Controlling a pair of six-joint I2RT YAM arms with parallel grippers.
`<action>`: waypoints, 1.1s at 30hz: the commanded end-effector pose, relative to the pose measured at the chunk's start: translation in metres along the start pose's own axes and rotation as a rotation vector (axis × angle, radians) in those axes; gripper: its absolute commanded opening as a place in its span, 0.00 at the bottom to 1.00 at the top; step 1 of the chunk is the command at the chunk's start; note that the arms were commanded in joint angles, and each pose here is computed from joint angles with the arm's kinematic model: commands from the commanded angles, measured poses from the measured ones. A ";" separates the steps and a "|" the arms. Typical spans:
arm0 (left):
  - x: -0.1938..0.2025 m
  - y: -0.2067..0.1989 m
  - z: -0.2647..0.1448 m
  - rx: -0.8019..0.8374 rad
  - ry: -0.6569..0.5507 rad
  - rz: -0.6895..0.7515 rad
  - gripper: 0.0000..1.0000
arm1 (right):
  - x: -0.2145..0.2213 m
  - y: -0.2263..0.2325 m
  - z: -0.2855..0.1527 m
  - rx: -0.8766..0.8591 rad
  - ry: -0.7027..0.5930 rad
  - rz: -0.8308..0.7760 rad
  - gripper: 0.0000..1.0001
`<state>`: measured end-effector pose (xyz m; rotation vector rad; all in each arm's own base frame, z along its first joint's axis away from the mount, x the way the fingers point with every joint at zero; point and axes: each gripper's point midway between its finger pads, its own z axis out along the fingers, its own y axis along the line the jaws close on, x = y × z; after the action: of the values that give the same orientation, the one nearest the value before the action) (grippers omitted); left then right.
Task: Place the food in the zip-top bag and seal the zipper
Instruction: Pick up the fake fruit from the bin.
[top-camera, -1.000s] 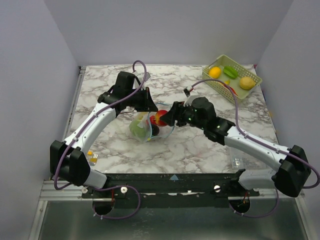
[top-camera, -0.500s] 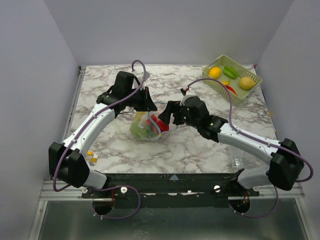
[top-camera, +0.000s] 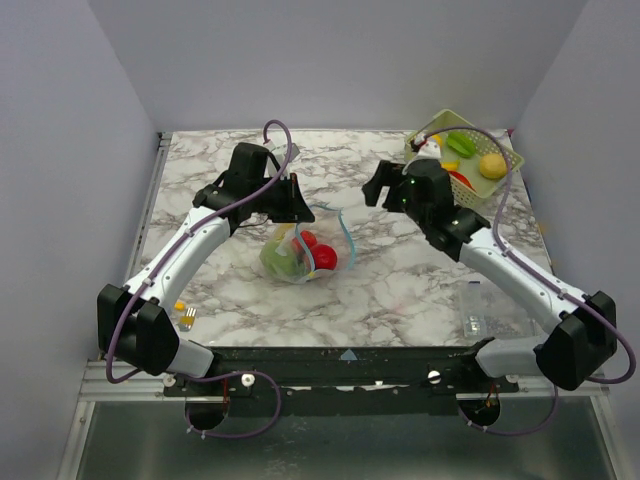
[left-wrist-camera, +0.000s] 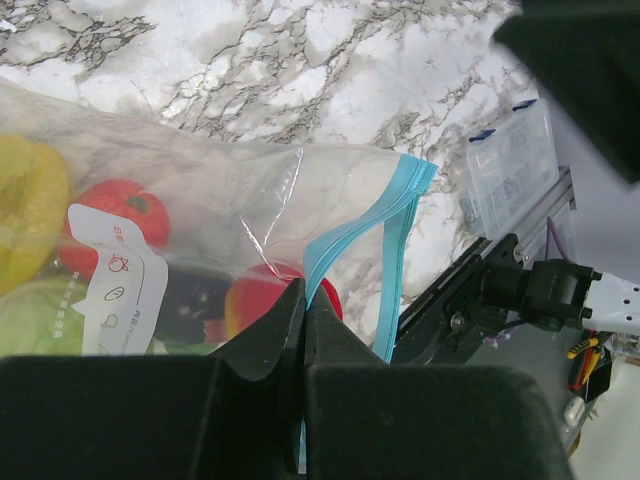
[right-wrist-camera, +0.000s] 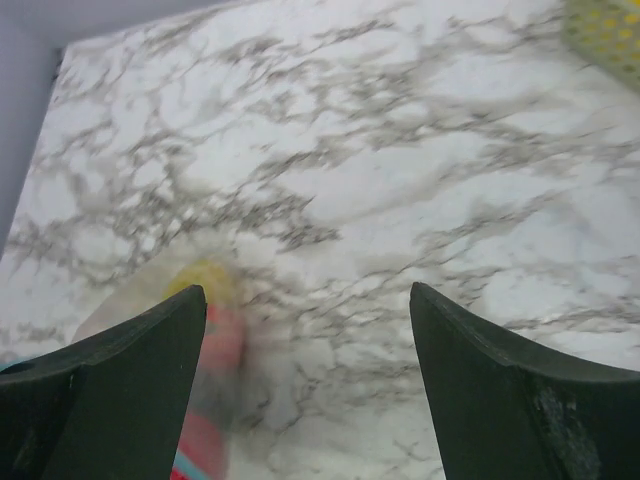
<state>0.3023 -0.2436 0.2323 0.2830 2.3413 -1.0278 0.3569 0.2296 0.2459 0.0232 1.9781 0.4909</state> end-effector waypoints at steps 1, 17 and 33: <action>-0.005 -0.005 -0.003 0.006 -0.020 0.030 0.00 | -0.052 -0.053 -0.002 0.138 -0.099 0.020 0.84; -0.002 -0.010 -0.001 0.042 -0.002 0.015 0.00 | -0.110 -0.279 0.080 0.552 -0.039 0.173 0.85; 0.002 -0.010 0.005 0.063 0.023 -0.005 0.00 | -0.085 -0.421 0.126 1.067 0.116 -0.099 0.99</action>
<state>0.2998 -0.2464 0.2325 0.2900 2.3461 -1.0570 0.6016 -0.1057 0.1462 0.5784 2.0725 -0.4254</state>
